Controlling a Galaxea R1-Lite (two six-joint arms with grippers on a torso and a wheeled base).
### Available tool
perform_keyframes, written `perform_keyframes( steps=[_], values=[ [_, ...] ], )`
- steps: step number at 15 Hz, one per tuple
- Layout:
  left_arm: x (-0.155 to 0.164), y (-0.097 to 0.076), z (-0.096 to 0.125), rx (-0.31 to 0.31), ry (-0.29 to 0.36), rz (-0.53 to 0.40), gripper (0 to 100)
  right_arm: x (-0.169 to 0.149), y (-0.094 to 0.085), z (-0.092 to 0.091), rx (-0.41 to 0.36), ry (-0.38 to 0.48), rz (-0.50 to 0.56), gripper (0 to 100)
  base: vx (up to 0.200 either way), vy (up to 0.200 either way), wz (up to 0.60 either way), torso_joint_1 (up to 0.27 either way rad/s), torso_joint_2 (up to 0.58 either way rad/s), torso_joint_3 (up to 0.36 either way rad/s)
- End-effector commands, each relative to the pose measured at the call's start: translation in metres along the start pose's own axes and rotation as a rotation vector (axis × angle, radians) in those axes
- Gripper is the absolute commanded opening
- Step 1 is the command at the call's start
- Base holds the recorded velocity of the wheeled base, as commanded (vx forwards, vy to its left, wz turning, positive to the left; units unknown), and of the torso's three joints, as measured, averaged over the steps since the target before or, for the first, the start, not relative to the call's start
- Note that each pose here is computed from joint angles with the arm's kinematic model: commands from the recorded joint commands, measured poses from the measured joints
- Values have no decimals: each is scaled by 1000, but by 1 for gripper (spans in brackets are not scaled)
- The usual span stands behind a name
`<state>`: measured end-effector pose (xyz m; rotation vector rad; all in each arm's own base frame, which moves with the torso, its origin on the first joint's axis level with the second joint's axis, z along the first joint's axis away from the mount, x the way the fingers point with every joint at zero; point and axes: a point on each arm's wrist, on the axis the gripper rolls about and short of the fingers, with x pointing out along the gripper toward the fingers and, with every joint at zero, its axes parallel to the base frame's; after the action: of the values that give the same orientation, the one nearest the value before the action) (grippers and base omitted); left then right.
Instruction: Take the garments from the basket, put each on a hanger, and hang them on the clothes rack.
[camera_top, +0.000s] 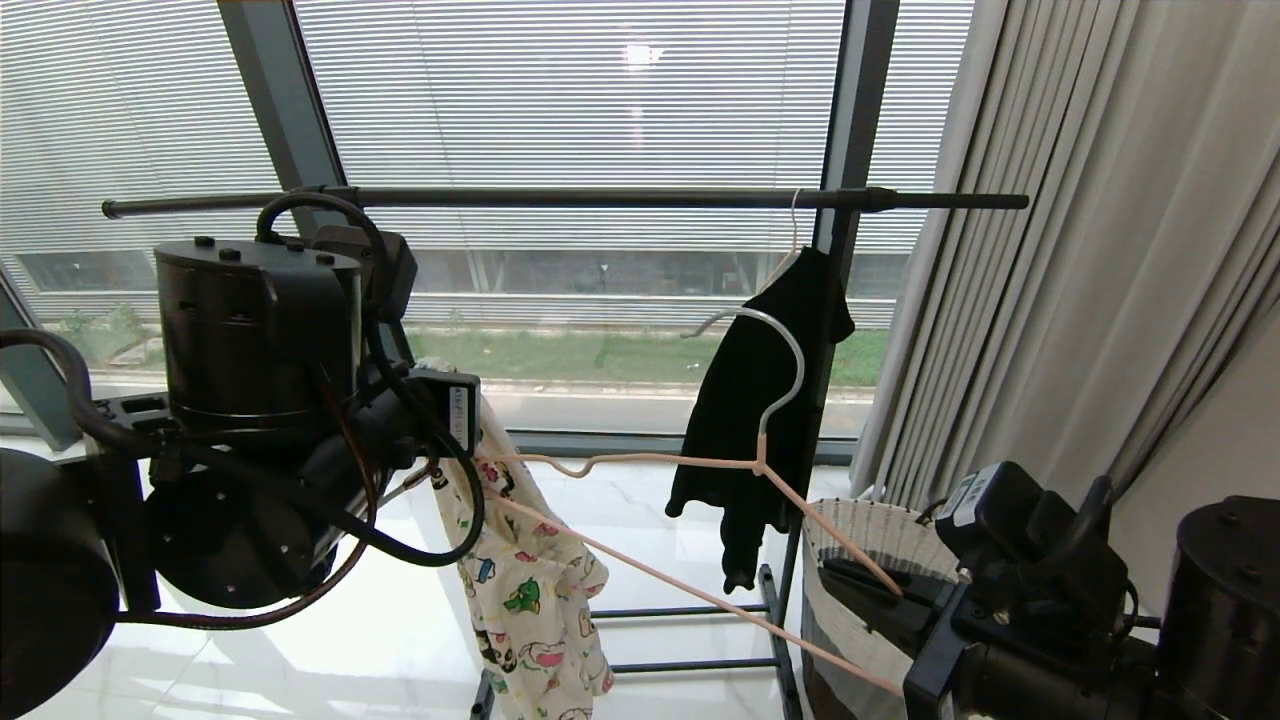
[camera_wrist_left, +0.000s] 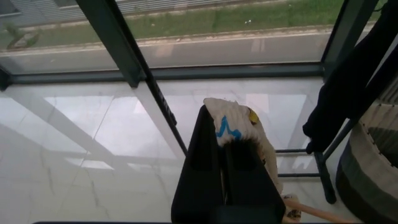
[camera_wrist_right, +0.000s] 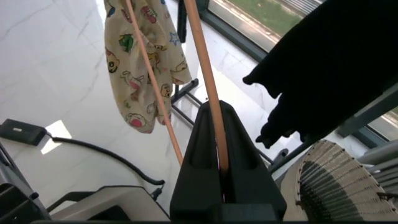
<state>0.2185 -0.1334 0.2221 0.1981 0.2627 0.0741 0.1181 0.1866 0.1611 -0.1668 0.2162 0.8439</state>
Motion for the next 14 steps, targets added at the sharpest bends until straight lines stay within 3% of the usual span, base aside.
perform_keyframes(
  steps=[1, 6, 10, 14],
  values=[
    [0, 0, 0, -4, -1, -1, 0, 5, 1, 3, 10, -4, -8, 0, 0, 0, 0, 0, 0, 0],
    [9, -10, 4, -29, 0, 57, 0, 33, 4, 20, 57, -38, -69, 0, 0, 0, 0, 0, 0, 0],
    [16, -14, 11, -57, -13, 125, 0, 57, 7, 15, 88, -67, -160, 0, 0, 0, 0, 0, 0, 0],
    [17, -15, 10, -55, -10, 148, 0, 67, 8, 21, 98, -91, -165, 0, 0, 0, 0, 0, 0, 0]
  ],
)
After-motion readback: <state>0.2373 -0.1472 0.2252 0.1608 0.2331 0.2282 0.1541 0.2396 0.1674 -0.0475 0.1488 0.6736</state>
